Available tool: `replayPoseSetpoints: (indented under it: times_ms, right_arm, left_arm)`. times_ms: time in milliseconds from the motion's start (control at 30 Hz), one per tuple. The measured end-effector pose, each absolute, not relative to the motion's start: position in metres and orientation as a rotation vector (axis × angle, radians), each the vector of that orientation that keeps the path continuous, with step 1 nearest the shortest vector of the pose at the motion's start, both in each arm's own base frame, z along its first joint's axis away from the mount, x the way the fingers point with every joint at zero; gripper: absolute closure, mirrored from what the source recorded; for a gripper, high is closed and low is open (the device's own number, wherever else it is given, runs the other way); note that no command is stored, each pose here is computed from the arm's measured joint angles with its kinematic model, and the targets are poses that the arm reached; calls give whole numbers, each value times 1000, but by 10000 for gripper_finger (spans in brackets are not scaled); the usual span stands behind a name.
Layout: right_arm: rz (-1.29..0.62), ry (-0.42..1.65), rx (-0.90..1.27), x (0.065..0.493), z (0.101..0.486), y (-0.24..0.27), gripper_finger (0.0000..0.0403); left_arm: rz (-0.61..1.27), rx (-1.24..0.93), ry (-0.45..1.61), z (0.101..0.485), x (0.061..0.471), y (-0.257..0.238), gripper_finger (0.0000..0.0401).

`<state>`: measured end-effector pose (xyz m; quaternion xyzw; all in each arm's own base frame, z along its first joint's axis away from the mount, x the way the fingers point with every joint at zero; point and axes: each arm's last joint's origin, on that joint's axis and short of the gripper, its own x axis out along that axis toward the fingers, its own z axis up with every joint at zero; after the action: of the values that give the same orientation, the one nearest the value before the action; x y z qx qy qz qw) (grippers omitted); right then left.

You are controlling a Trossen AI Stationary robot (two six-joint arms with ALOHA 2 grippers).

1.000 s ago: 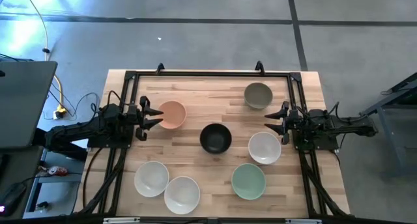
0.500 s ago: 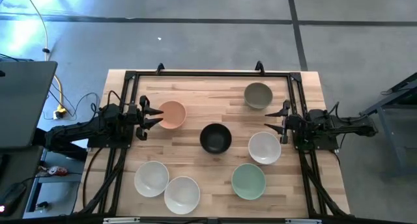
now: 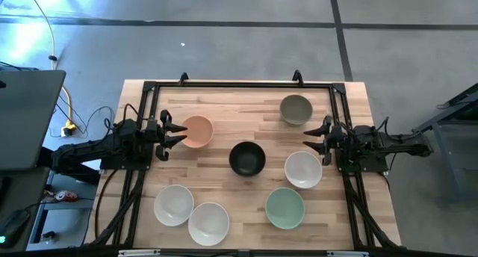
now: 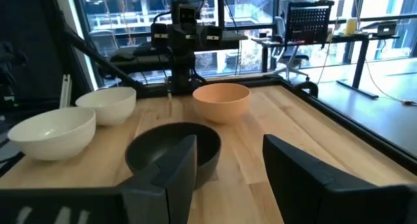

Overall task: Nest bowls inside each other
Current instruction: Stack the gray bowl on the black bowl

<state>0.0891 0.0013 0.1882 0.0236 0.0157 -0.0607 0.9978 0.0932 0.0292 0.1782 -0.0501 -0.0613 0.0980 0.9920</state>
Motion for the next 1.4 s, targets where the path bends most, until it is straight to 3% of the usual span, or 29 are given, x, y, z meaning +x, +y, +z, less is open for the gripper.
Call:
replayPoseSetpoints:
  times_ms: [833,1100,1400]
  right_arm:
    - [-203,-18,53,89,193,-1,233]
    - [-200,-38,206,89,193,-1,233]
    - [-118,-140,328,88,203,1,233]
  left_arm:
    - [252,-105,-128,178,93,31,268]
    - [130,-203,-125,178,93,27,268]
    - [128,-279,-132,178,93,28,268]
